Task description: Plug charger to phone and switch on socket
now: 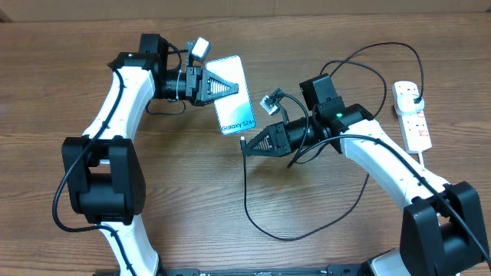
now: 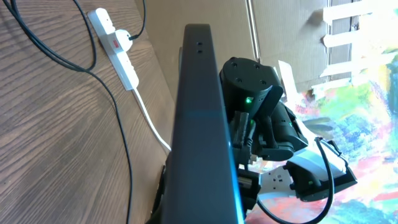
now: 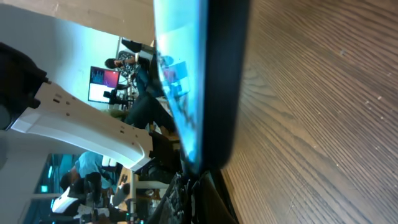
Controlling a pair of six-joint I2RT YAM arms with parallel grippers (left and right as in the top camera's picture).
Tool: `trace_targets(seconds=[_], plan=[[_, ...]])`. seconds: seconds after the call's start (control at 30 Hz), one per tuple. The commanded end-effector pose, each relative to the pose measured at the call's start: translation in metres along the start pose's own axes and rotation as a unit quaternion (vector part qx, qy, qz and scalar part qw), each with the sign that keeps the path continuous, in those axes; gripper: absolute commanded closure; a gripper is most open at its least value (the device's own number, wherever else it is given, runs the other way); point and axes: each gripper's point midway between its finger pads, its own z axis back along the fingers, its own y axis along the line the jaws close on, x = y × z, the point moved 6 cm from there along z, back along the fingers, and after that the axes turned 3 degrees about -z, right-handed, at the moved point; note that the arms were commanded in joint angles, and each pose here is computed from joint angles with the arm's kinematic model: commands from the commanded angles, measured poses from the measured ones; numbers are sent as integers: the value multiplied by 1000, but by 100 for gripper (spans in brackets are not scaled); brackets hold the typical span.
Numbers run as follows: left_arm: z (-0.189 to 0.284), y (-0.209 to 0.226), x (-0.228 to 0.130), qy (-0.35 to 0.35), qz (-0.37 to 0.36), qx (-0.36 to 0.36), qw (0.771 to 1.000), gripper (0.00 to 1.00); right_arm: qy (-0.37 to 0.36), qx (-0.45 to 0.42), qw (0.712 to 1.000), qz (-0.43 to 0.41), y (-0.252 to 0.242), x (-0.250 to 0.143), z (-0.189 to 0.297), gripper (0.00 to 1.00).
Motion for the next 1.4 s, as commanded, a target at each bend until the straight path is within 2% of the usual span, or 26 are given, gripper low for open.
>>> trace_targets(seconds=[0.0, 1.37], plan=[[-7, -12, 2, 3, -26, -27, 999, 96, -3, 13, 1000, 25, 9, 0, 3, 96], [-14, -12, 0, 12, -26, -28, 999, 96, -31, 12, 999, 19, 2, 8, 21, 96]])
